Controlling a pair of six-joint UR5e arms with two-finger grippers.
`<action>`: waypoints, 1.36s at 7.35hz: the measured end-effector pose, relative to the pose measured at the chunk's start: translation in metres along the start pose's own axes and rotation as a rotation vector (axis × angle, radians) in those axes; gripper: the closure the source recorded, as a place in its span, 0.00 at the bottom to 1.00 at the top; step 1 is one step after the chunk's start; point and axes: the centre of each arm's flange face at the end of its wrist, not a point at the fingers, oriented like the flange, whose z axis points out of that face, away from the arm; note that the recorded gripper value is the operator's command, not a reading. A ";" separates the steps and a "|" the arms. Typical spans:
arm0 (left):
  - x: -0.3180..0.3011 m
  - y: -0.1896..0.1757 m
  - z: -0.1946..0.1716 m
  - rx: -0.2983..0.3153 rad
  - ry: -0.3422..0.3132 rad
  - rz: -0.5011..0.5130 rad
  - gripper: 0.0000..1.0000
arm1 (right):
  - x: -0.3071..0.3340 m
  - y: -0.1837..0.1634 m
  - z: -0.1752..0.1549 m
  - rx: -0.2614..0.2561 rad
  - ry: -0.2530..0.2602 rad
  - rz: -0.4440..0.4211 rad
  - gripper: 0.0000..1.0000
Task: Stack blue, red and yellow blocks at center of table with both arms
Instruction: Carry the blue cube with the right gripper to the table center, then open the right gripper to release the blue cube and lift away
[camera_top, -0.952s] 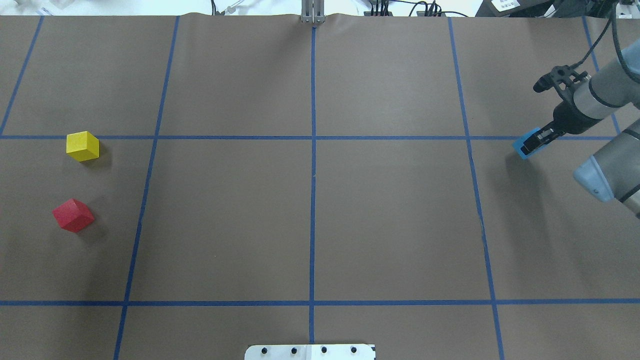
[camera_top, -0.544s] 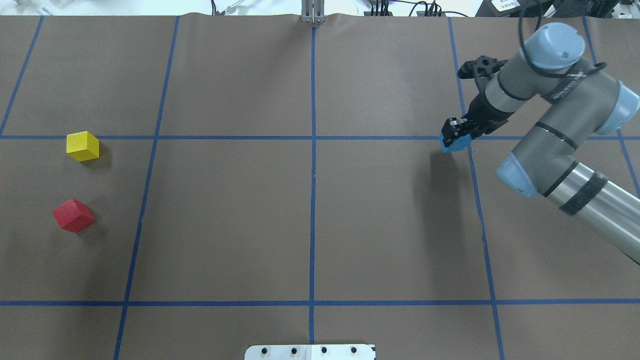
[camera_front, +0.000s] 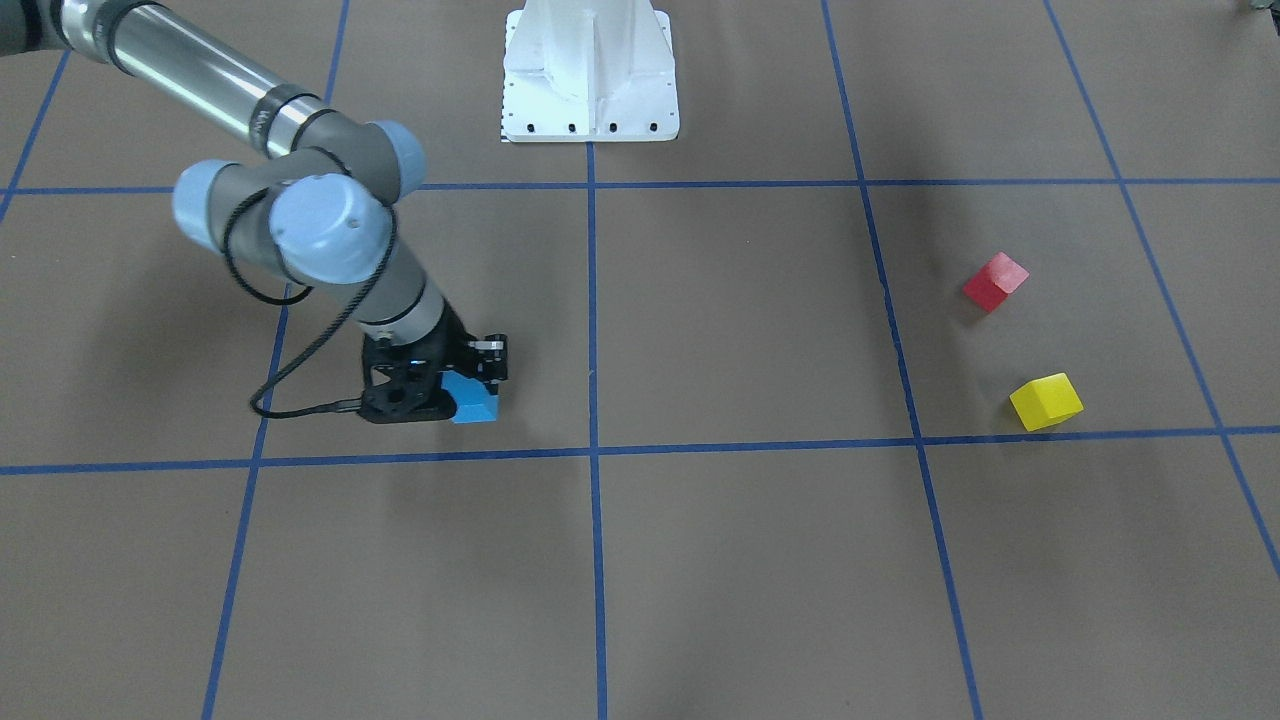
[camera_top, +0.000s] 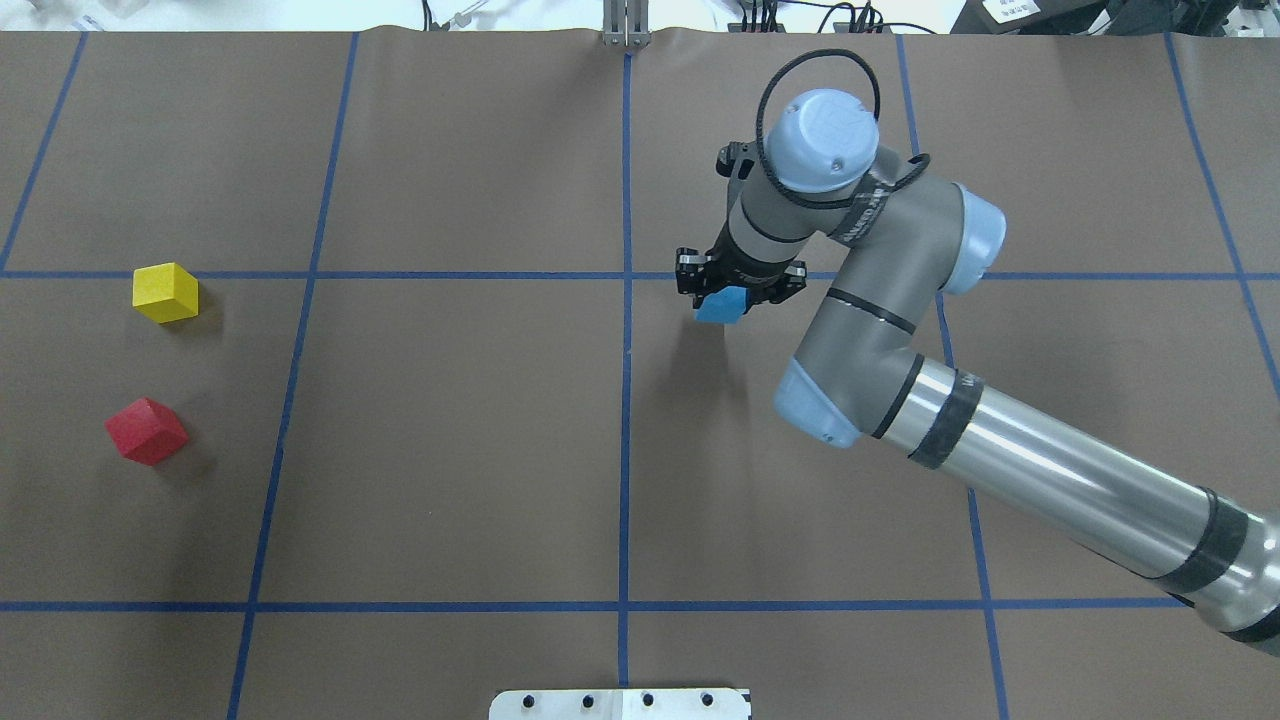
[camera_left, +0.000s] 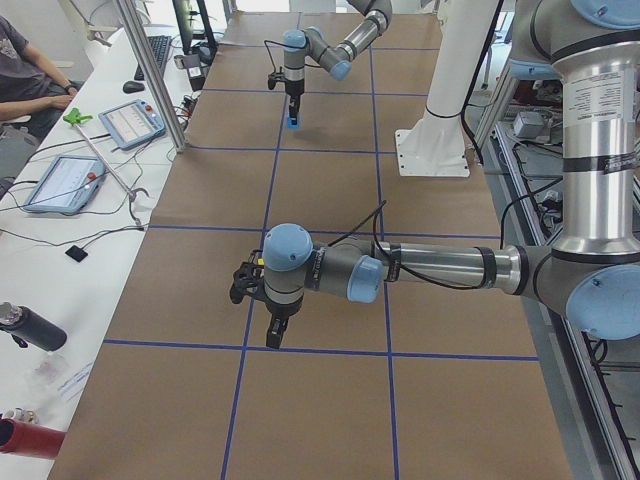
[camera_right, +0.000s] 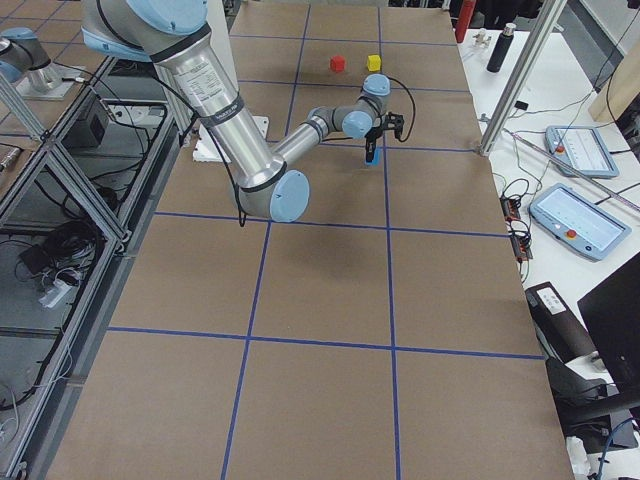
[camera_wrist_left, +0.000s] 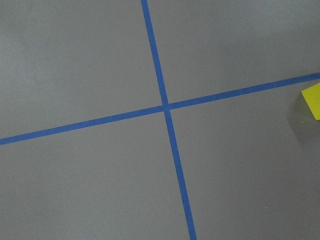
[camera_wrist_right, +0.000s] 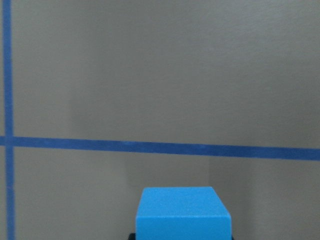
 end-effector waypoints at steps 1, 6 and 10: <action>0.000 0.000 0.000 -0.001 0.001 -0.018 0.00 | -0.023 0.009 0.003 0.016 0.018 0.021 1.00; 0.001 -0.001 0.001 -0.003 0.000 -0.033 0.00 | -0.075 0.033 0.021 -0.004 0.033 0.041 1.00; 0.000 -0.001 0.001 -0.002 -0.002 -0.032 0.00 | -0.085 0.040 0.032 -0.017 0.043 0.038 0.72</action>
